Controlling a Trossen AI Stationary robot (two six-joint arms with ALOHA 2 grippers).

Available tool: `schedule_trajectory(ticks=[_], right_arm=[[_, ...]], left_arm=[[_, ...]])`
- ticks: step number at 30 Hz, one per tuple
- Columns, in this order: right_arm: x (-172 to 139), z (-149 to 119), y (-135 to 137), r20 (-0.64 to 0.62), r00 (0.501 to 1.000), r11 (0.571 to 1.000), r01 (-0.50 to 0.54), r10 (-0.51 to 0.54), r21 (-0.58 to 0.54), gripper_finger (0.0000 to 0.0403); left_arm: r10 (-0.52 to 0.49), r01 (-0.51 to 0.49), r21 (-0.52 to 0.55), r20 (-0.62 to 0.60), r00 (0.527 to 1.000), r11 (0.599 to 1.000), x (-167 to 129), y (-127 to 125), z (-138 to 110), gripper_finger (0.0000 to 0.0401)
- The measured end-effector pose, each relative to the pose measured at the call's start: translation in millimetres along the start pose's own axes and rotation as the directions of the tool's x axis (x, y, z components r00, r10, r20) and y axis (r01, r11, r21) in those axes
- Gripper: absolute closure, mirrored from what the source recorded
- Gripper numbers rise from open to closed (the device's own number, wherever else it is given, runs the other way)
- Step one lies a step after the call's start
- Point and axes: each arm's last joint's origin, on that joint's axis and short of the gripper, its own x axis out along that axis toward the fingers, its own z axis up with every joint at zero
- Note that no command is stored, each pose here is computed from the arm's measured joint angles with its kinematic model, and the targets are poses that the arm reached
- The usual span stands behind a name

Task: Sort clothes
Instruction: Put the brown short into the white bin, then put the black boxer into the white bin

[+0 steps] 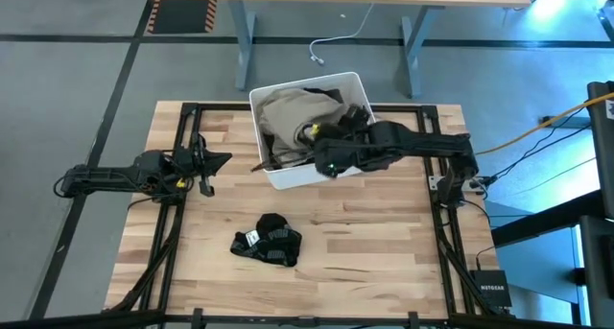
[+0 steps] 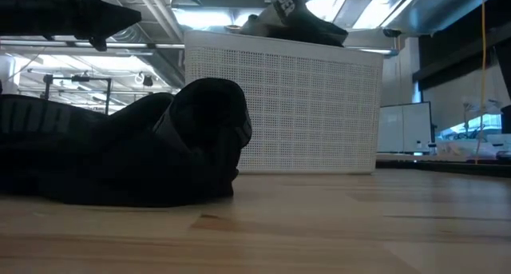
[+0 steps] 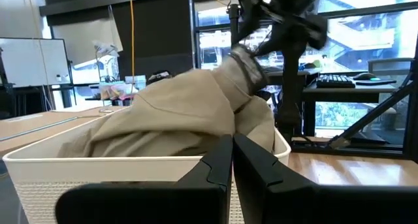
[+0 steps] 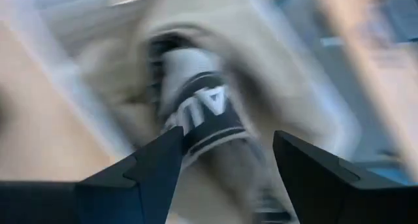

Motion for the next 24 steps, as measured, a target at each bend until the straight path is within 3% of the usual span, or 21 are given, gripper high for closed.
schedule_trajectory(ticks=[3,5,8,14,19,24], right_arm=[[-9.9,-0.7,18.9,-0.007,0.976,0.976,-0.216,0.216,-0.005,0.015],[-16.5,-0.5,38.0,0.014,0.935,0.935,-0.355,0.355,-0.013,0.015],[-23.0,-5.1,72.2,0.035,0.873,0.872,-0.484,0.487,-0.067,0.015],[-9.1,-32.9,145.0,0.104,0.807,0.809,-0.561,0.582,-0.174,0.015],[28.9,-62.6,184.9,0.165,0.76,0.776,-0.599,0.629,-0.196,0.015],[58.4,-85.9,202.9,0.282,0.751,0.801,-0.574,0.597,-0.168,0.015]], left_arm=[[0.0,0.0,0.004,0.0,1.0,1.0,0.0,0.0,0.0,0.0394],[0.0,0.0,0.004,0.0,1.0,1.0,0.0,0.0,0.0,0.0394],[0.0,0.0,0.0,0.0,1.0,1.0,0.0,0.0,0.0,0.0394],[0.001,-0.001,-0.012,0.001,1.0,1.0,0.0,0.0,0.1,0.0394],[0.001,-0.001,-0.009,0.003,1.0,1.0,0.0,0.1,0.3,0.0394],[0.001,-0.001,0.009,0.005,1.0,1.0,0.0,0.1,0.5,0.0394]])
